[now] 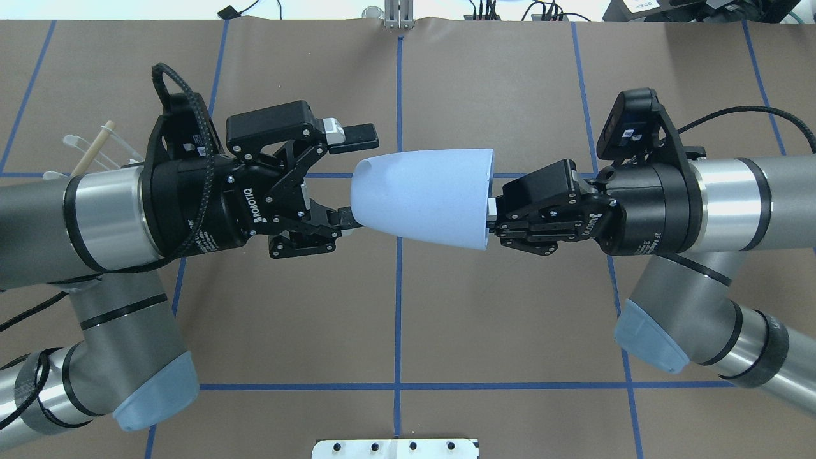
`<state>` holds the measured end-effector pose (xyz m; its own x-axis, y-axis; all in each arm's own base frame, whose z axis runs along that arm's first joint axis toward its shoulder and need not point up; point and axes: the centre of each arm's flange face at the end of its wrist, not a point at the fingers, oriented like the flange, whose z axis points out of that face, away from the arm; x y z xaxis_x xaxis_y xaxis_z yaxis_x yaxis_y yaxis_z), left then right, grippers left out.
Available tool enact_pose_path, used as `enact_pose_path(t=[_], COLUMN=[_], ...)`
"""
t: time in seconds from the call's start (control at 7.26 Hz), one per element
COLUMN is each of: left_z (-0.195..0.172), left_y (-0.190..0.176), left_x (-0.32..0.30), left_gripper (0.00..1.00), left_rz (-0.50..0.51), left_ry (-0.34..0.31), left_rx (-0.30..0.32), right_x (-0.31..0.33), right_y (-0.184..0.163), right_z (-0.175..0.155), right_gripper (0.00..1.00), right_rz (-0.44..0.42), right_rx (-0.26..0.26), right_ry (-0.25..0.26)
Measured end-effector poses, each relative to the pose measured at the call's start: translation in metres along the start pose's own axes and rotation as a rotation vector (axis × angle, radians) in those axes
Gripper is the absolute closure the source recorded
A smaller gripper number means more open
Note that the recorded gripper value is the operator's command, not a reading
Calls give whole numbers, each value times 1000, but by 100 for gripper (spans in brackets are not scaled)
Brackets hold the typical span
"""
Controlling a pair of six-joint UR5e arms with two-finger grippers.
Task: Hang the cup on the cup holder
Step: 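Close the left gripper on the cup's open rim end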
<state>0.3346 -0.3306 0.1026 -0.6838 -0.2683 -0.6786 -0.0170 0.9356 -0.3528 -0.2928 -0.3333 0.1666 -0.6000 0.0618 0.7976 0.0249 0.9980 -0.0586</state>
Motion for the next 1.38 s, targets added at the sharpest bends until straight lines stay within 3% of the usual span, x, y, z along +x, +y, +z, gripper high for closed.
enact_pose_path(t=[0.55, 1.38], left_z=[3, 2], left_y=[12, 13], left_x=[-4, 0], left_gripper=[2, 2], left_rz=[-16, -16], left_ry=[2, 22], left_rx=[-24, -11], right_x=[1, -3], right_y=[-1, 2], right_z=[1, 0], right_gripper=[100, 100], right_rz=[0, -3], right_rx=[1, -5], right_ry=[2, -7])
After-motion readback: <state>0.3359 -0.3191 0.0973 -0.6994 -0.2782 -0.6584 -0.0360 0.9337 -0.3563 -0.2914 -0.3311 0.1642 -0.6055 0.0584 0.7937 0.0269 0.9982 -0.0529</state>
